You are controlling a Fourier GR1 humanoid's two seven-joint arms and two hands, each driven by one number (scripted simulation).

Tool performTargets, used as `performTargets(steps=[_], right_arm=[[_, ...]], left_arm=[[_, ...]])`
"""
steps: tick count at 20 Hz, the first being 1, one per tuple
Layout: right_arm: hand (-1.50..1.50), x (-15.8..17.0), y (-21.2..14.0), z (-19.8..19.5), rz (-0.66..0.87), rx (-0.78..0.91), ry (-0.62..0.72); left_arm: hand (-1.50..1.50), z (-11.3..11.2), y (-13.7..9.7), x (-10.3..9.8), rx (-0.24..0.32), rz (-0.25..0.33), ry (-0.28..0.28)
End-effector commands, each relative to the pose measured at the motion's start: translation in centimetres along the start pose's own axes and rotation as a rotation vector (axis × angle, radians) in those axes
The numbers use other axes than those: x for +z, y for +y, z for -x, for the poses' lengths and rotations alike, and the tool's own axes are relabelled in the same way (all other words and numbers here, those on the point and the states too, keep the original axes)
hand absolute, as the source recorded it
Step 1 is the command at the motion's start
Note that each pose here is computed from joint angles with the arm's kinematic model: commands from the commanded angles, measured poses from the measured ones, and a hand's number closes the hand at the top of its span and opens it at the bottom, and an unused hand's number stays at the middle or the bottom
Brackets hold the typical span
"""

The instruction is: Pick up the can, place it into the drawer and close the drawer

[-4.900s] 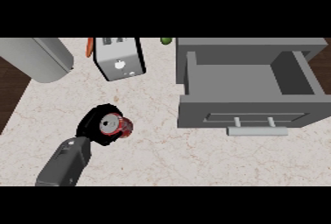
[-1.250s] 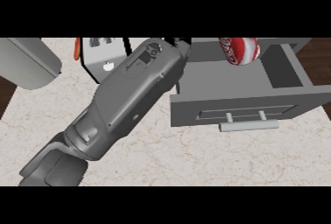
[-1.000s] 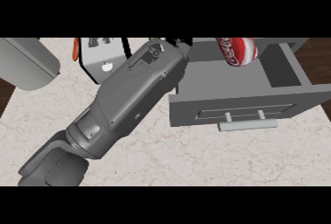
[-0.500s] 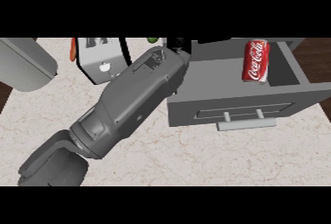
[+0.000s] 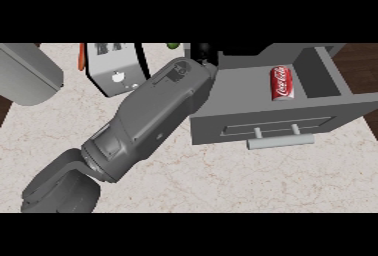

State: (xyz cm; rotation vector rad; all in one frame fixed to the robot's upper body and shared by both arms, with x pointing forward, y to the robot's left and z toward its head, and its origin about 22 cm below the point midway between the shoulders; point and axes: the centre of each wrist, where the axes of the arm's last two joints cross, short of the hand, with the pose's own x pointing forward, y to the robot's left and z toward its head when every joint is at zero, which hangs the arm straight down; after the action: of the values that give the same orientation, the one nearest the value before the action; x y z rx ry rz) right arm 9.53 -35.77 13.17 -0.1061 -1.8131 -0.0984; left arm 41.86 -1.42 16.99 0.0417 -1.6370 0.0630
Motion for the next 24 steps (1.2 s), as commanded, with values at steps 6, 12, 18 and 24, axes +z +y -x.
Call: performTargets(steps=[6,12,18,24], right_arm=[[-1.50,0.3,1.2,-0.2,-0.007,0.023,-0.039],[-1.50,-0.8,2.0,-3.9,-0.110,0.323,-0.218],[-1.50,-2.8,3.9,-4.5,-0.152,0.418,-0.299],[-1.50,-5.0,6.4,-3.5,-0.200,0.570,-0.314]], left_arm=[[-1.50,0.0,0.0,-0.2,0.022,-0.047,-0.022],[-1.50,-0.2,-0.2,0.1,0.072,-0.012,-0.059],[-1.50,-1.9,-1.0,0.1,0.087,-0.009,-0.111],[-1.50,-2.5,-1.4,0.3,0.101,-0.011,-0.112]])
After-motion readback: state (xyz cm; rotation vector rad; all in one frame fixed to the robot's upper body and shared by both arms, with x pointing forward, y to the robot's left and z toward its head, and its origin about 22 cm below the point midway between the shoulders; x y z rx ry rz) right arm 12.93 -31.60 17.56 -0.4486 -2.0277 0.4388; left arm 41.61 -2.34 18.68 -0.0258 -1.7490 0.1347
